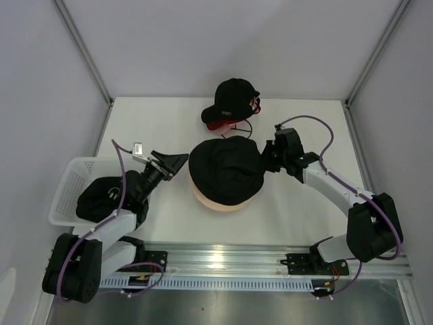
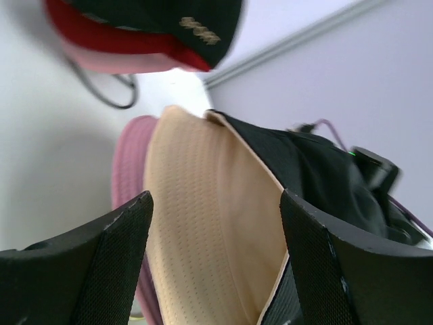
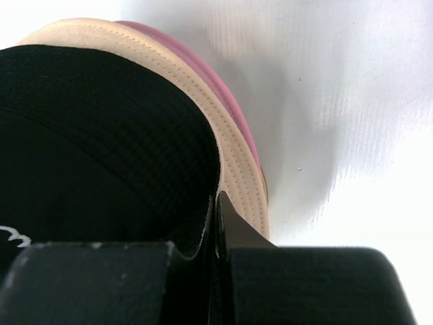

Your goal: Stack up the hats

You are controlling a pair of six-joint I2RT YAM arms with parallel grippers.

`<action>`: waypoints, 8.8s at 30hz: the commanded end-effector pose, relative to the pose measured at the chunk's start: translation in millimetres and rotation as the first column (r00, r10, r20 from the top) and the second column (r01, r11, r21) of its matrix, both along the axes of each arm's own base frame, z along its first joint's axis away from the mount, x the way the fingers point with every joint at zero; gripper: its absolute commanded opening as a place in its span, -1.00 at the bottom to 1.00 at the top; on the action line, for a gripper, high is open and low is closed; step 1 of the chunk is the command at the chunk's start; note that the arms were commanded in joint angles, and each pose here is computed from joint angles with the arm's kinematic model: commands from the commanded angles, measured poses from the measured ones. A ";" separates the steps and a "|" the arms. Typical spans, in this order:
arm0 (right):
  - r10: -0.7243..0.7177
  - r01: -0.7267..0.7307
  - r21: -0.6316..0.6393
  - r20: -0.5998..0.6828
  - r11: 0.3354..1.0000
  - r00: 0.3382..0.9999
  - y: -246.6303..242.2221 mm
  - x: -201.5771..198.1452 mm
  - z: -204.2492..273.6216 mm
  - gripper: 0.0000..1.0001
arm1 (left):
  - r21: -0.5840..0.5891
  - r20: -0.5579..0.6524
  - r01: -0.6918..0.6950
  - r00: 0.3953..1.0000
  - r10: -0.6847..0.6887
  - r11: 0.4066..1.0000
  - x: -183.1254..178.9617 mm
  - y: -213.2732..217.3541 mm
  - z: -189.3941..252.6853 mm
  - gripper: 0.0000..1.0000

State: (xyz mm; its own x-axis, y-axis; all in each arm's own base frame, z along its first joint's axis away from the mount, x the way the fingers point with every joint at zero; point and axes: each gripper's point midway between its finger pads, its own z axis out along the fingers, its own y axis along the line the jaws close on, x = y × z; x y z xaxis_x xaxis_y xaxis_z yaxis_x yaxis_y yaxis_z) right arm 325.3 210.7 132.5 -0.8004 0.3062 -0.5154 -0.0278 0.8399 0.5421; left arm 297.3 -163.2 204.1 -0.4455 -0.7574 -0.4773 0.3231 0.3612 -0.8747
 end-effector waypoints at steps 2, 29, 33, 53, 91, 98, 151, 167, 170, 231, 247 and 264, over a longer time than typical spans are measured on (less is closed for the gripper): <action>0.015 -0.016 0.009 0.045 1.000 0.999 5.8 8.5 11.0 -1.00 | 0.093 -0.112 -0.138 0.983 0.148 0.986 16.7 21.6 -14.0 0.58; 0.015 -0.016 0.013 0.041 1.000 0.999 7.4 7.9 10.3 -1.00 | -0.057 0.018 0.206 0.978 -0.205 0.977 -22.5 -37.2 14.8 0.28; 0.018 -0.019 0.015 0.040 1.000 0.999 9.3 8.4 9.8 -1.00 | -0.036 -0.003 0.215 0.977 -0.215 0.976 -19.8 -39.7 10.9 -0.03; 0.023 -0.023 -0.004 0.017 1.000 1.000 8.5 6.9 -1.3 -1.00 | 0.005 -0.487 -0.001 0.873 0.004 1.000 -2.8 -16.1 -127.9 -0.99; 0.011 -0.015 -0.118 -0.032 0.993 0.999 -0.7 -24.5 -60.0 -1.00 | 0.250 -0.384 0.082 0.923 0.021 0.965 -27.5 -5.9 -149.7 -0.95; 0.047 -0.038 -0.145 0.057 0.989 0.997 0.5 -10.1 -7.9 -0.22 | 0.379 -0.274 0.006 0.956 0.107 0.925 -13.7 10.8 -88.5 0.22; -0.070 0.104 -0.059 0.413 0.993 0.908 -99.2 74.4 143.9 0.99 | 0.768 -0.424 -0.576 -0.132 0.896 0.279 -71.4 295.5 -107.5 0.78; -0.056 0.064 -0.008 0.399 0.998 0.915 -77.8 77.8 151.8 0.99 | 0.823 -0.305 -0.551 -0.229 0.924 0.135 -129.6 318.0 -53.2 0.99; -0.046 0.060 -0.023 0.401 0.998 0.915 -78.4 76.8 153.6 0.99 | 0.847 -0.303 -0.516 -0.270 0.914 0.128 -136.4 323.1 -69.8 0.98; 0.151 -0.427 0.273 0.667 0.862 0.730 24.1 -10.5 267.9 0.99 | 0.479 0.213 0.403 0.808 -0.549 0.780 -60.4 -80.1 249.1 -0.99; 0.237 -0.501 0.329 0.594 0.800 0.769 37.8 -20.6 251.5 -0.12 | 0.543 0.144 0.435 0.794 -0.590 0.718 -35.9 -90.2 201.9 -0.99; -0.071 -0.066 0.428 0.297 0.902 0.952 -17.5 -8.7 128.3 -1.00 | 0.608 0.005 0.182 0.973 -0.233 0.773 -9.7 -36.1 159.5 0.99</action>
